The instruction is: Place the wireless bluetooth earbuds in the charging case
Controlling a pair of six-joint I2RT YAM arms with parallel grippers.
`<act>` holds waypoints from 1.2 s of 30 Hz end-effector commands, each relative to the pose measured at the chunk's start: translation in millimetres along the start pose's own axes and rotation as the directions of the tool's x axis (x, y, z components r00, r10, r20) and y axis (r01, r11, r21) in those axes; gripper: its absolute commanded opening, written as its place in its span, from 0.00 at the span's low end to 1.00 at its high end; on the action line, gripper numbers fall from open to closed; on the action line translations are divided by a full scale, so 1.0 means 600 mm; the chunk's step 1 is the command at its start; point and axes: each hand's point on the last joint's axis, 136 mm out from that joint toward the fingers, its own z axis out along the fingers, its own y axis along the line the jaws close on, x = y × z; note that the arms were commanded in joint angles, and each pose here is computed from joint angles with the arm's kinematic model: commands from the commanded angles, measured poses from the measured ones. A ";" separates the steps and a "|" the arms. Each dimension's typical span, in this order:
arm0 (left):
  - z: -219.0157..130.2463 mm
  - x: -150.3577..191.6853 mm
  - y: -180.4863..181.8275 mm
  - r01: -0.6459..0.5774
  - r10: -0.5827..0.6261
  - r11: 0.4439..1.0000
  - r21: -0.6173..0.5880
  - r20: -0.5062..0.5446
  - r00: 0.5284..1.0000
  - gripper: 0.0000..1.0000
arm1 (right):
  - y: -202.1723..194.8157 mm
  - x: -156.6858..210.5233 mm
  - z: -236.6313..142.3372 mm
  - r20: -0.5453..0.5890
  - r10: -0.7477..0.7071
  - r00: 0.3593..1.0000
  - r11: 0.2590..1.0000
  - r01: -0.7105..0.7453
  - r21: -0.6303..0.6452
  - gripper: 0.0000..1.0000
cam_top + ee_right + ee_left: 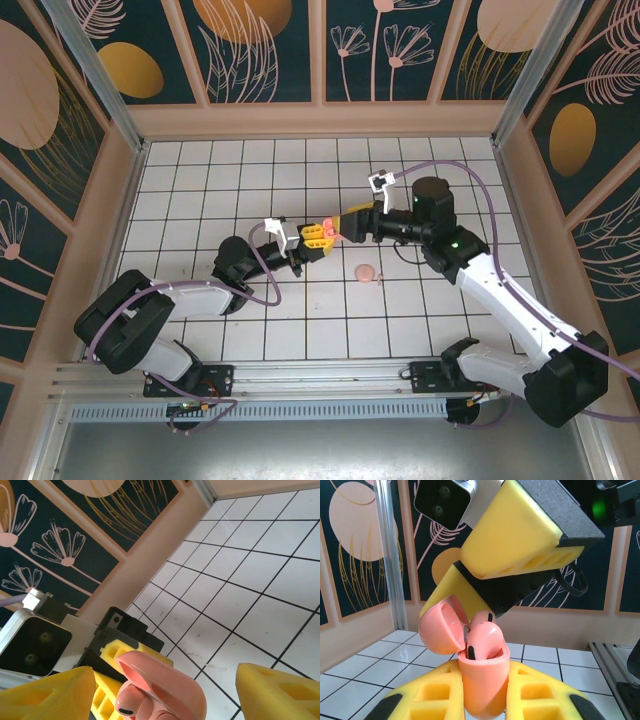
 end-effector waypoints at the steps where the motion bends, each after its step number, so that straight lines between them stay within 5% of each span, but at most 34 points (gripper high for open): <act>1: 0.002 -0.034 -0.007 -0.037 0.037 0.999 0.014 0.059 0.998 0.14 | 0.031 -0.001 -0.006 0.002 -0.026 1.000 0.994 0.026 -0.104 0.70; 15: 0.001 -0.007 0.016 0.006 -0.006 0.998 -0.057 -0.001 1.000 0.13 | 0.051 -0.007 -0.059 0.090 -0.053 0.995 0.991 0.064 -0.119 0.53; 18: 0.006 0.016 0.042 0.082 -0.092 0.987 -0.137 -0.068 0.993 0.14 | -0.003 -0.009 -0.064 0.089 0.008 0.996 0.998 -0.014 0.067 0.55; 21: 0.010 0.058 0.069 0.190 -0.233 0.954 -0.234 -0.172 0.957 0.13 | -0.101 0.020 -0.079 0.049 0.136 0.990 0.919 -0.144 0.368 0.57; 24: -0.007 0.097 0.086 0.292 -0.375 0.895 -0.336 -0.215 0.902 0.13 | -0.182 0.074 -0.095 0.010 0.298 0.955 0.772 -0.247 0.586 0.57; 28: -0.044 0.157 0.098 0.455 -0.596 0.765 -0.455 -0.236 0.767 0.13 | -0.242 0.153 -0.093 -0.053 0.484 0.873 0.607 -0.292 0.739 0.59; 36: -0.131 0.245 0.111 0.633 -0.863 0.454 -0.626 -0.133 0.487 0.14 | -0.288 0.249 -0.042 -0.263 0.569 0.779 0.571 -0.145 0.808 0.67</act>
